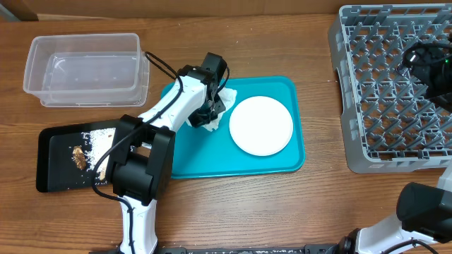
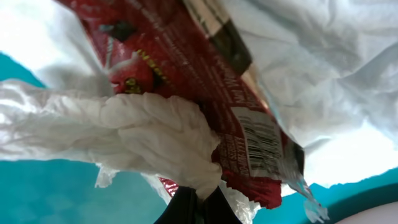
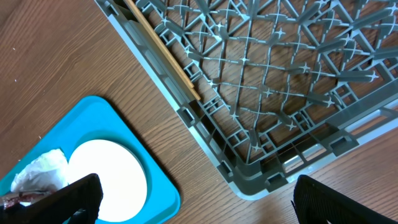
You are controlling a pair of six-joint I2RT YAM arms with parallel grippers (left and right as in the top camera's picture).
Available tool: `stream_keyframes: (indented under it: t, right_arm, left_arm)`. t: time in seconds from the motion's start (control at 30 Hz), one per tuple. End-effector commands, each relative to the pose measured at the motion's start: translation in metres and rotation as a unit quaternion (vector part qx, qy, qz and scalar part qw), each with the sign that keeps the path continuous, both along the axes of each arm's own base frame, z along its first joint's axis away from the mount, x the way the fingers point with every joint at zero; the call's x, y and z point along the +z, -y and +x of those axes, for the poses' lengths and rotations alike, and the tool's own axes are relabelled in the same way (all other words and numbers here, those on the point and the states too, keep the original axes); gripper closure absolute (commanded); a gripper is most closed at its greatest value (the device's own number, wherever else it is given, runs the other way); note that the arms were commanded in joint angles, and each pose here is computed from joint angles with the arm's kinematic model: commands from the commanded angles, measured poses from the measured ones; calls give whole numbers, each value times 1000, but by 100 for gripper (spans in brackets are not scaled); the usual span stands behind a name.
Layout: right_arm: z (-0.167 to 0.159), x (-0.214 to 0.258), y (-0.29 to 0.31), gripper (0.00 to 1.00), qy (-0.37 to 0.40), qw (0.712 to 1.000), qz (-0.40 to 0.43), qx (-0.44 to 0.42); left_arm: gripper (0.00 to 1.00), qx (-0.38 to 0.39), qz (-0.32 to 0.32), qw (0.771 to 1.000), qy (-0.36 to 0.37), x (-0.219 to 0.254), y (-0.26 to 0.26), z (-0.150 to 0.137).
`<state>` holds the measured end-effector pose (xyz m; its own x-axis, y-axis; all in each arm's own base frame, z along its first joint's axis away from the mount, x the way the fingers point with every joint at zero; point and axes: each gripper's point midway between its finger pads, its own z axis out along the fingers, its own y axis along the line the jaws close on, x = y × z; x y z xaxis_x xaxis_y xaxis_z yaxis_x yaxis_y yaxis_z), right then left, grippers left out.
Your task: Sort waste into correct bins and load items into the dishwasher
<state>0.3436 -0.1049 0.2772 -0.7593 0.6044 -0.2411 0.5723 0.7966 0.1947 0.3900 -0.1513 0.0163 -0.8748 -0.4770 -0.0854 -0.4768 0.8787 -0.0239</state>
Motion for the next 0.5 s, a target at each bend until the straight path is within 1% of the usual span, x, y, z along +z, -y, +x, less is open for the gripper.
stream_keyframes:
  t: [0.0, 0.13, 0.3, 0.47]
  right_arm:
    - [0, 5, 0, 0, 8, 1000, -5, -2]
    - [0, 5, 0, 0, 8, 1000, -5, -2]
    - [0, 5, 0, 0, 8, 1000, -5, -2]
    - [0, 5, 0, 0, 8, 1000, -5, -2]
  left_arm:
    - [96, -3, -29, 999, 33, 36, 10, 9]
    - [96, -7, -50, 997, 54, 60, 15, 11]
    - [96, -11, -60, 995, 82, 86, 15, 11]
    - [96, -14, -61, 993, 104, 103, 12, 12]
